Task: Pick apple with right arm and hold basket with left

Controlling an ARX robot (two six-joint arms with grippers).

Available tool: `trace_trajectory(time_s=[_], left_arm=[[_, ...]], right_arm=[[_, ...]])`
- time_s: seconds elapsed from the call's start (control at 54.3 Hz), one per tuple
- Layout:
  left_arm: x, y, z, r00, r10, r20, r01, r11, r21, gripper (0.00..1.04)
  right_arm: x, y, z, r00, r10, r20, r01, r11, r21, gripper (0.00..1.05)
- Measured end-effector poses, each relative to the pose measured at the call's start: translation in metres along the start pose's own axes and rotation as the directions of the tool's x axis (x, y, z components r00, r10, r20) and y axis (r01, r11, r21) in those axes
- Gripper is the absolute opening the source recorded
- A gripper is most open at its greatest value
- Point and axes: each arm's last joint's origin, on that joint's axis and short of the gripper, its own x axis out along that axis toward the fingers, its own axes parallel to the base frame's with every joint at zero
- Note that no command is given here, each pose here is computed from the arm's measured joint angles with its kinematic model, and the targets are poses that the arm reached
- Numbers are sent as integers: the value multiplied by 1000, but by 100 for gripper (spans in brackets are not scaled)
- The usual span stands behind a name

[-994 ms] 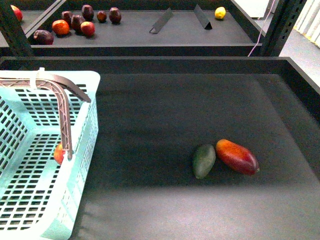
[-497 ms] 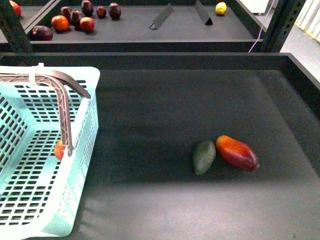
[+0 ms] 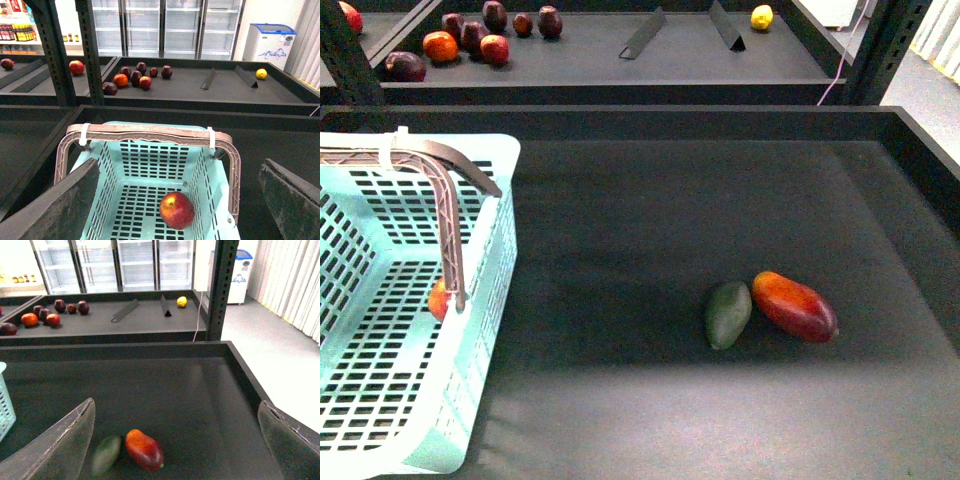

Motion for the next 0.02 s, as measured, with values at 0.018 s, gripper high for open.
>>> trace_trajectory(time_s=[0.018], left_arm=[[0, 0, 0, 1000, 0, 0, 0, 1000, 0, 98]], right_arm=[[0, 0, 0, 1000, 0, 0, 0, 1000, 0, 96]])
